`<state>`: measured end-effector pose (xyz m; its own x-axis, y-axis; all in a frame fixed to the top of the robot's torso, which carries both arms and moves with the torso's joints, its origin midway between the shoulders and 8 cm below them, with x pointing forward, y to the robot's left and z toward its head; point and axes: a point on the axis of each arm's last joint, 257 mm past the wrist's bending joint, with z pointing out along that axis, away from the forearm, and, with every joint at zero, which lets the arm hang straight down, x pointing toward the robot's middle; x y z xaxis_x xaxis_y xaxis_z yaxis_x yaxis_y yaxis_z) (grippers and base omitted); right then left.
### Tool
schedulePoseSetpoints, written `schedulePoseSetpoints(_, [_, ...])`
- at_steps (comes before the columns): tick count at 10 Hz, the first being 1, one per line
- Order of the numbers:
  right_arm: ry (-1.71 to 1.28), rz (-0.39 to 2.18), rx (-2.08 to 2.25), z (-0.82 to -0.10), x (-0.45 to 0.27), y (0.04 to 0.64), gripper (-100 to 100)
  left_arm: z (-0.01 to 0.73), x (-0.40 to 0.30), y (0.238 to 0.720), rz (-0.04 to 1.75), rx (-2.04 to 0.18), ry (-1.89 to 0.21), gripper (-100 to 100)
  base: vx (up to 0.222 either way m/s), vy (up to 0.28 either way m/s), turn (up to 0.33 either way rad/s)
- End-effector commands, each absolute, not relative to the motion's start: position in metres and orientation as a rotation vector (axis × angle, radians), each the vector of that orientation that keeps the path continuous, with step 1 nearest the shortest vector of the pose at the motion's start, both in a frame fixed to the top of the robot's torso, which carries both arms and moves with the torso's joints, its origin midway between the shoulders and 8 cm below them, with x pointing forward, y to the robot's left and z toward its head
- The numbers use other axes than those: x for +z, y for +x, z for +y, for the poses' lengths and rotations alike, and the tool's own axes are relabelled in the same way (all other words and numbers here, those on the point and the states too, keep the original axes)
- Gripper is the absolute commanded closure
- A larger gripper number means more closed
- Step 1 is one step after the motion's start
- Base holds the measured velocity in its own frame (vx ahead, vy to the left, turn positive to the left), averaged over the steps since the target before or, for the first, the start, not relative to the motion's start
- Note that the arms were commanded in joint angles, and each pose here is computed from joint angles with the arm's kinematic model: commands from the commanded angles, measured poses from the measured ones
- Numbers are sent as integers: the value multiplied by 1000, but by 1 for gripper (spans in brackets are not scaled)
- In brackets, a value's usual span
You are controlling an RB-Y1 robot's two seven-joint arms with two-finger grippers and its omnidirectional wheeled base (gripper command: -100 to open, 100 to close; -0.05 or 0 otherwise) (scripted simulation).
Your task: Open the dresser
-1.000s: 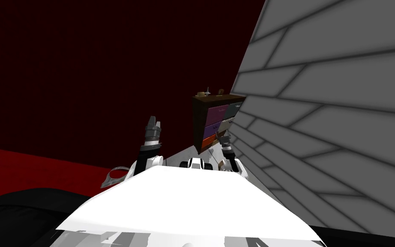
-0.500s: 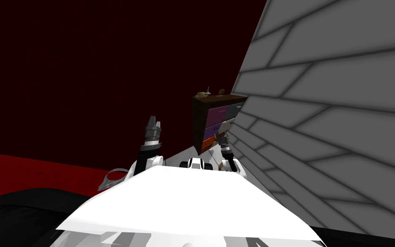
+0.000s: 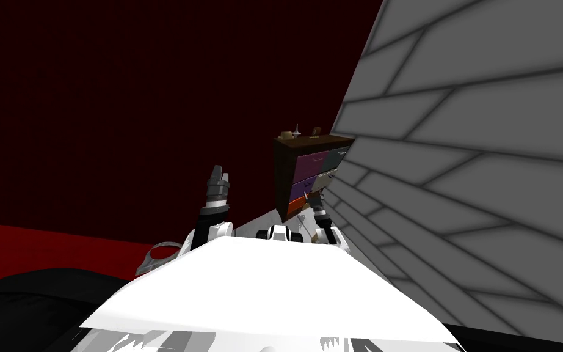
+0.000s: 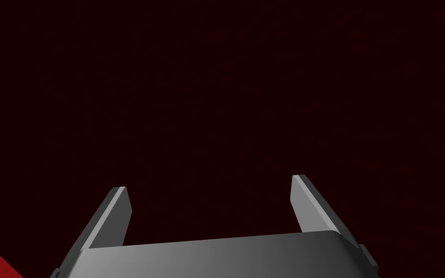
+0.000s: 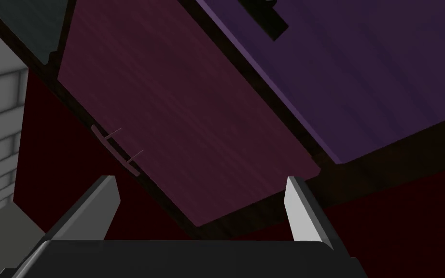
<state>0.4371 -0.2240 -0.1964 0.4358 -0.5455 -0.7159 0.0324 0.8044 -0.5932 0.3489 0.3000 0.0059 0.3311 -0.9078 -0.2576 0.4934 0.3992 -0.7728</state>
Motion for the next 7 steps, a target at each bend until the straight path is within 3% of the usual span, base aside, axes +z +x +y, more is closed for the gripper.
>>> schedulePoseSetpoints(1, [-612, 1063, -442, -222, -209, 438, -100, 300, 6, 349, 761, -1003, -646, 0, 48, -10, 10])
schedulePoseSetpoints(7, [-757, 1040, -566, -217, -237, 440, -100, 300, 6, 349, 761, -1003, -646, 0, 43, -9, 11])
